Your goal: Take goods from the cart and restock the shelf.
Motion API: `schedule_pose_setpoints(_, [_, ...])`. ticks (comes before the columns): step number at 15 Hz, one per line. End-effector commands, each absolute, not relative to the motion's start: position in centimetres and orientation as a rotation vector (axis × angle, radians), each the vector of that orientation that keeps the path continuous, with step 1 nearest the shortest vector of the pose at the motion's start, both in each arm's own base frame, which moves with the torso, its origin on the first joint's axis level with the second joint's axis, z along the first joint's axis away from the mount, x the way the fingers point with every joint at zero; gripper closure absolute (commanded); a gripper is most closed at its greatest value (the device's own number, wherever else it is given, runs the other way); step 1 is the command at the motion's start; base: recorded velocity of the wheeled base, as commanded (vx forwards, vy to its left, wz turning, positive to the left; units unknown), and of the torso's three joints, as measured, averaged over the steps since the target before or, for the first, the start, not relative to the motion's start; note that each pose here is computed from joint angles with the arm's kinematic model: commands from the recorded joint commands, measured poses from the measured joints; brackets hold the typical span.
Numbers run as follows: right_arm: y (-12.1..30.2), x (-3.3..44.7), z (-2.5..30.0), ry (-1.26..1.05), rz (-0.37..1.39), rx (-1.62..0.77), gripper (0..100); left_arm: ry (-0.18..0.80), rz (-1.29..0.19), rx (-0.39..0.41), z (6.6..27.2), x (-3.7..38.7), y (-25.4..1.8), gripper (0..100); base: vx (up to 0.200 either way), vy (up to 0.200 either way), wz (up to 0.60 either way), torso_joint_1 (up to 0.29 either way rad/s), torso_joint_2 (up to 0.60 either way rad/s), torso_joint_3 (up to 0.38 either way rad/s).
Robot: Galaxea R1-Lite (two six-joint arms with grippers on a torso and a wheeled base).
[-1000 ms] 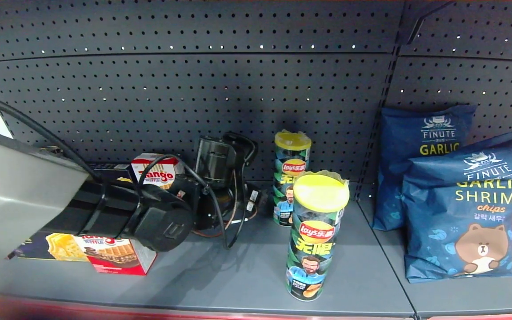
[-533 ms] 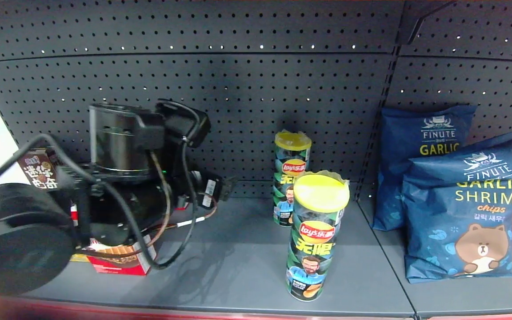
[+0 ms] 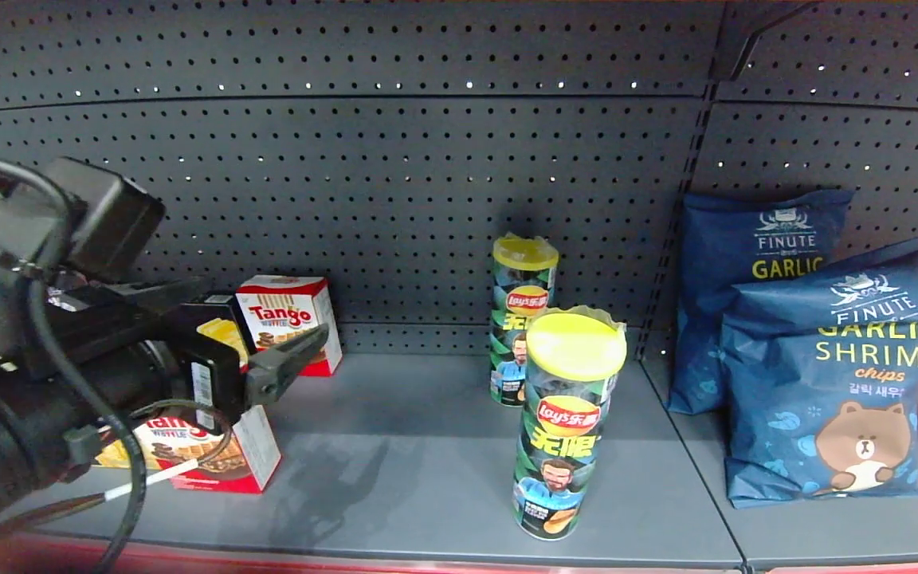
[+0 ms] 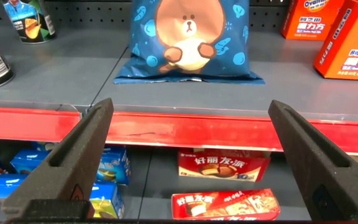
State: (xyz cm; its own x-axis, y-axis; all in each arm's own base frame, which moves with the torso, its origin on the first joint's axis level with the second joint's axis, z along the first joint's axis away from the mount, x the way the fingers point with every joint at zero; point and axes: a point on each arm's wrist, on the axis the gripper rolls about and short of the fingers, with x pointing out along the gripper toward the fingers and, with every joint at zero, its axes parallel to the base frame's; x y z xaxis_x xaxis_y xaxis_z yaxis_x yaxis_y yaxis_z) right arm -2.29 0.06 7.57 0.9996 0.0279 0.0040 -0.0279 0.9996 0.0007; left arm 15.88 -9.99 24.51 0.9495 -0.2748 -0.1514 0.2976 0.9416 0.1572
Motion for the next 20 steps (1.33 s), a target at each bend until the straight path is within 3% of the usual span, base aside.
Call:
schedule_pose_setpoints(1, [0.1, -2.3, 7.6, -0.005, 0.025, 0.003, 0, 0.072, -0.296, 0.153, 25.0, 13.5, -8.5, 0, 0.0, 0.0, 0.0, 0.0, 0.0, 0.0])
schedule_pose_setpoints(2, [0.0, -2.7, 9.8, -0.067, 0.014, 0.038, 0, 0.062, -0.294, 0.143, 24.8, 12.7, -7.8, 0, 0.0, 0.0, 0.0, 0.0, 0.0, 0.0])
schedule_pose_setpoints(3, [0.0, -2.3, 17.2, -0.119, 0.015, 0.116, 0, 0.058, -0.297, 0.142, 24.6, 12.2, -7.5, 0, 0.0, 0.0, 0.0, 0.0, 0.0, 0.0])
schedule_pose_setpoints(4, [0.0, 0.0, 21.5, -0.078, 0.027, 0.187, 0, 0.055, -0.303, 0.139, 24.5, 11.9, -7.3, 0, 0.0, 0.0, 0.0, 0.0, 0.0, 0.0])
schedule_pose_setpoints(5, [0.1, 0.2, 23.8, -0.114, 0.094, 0.159, 0, 0.062, -0.311, 0.142, 24.2, 11.8, -7.3, 0, 0.0, 0.0, 0.0, 0.0, 0.0, 0.0])
schedule_pose_setpoints(11, [2.0, 5.9, 19.1, 0.217, 0.493, -0.098, 0, 0.063, -0.298, 0.144, 24.0, 11.7, -7.0, 0, 0.0, 0.0, 0.0, 0.0, 0.0, 0.0])
schedule_pose_setpoints(20, [6.2, 10.9, 17.4, 0.406, 0.631, -0.177, 0, 0.061, -0.295, 0.171, 24.0, 13.1, -7.9, 0, 0.0, 0.0, 0.0, 0.0, 0.0, 0.0])
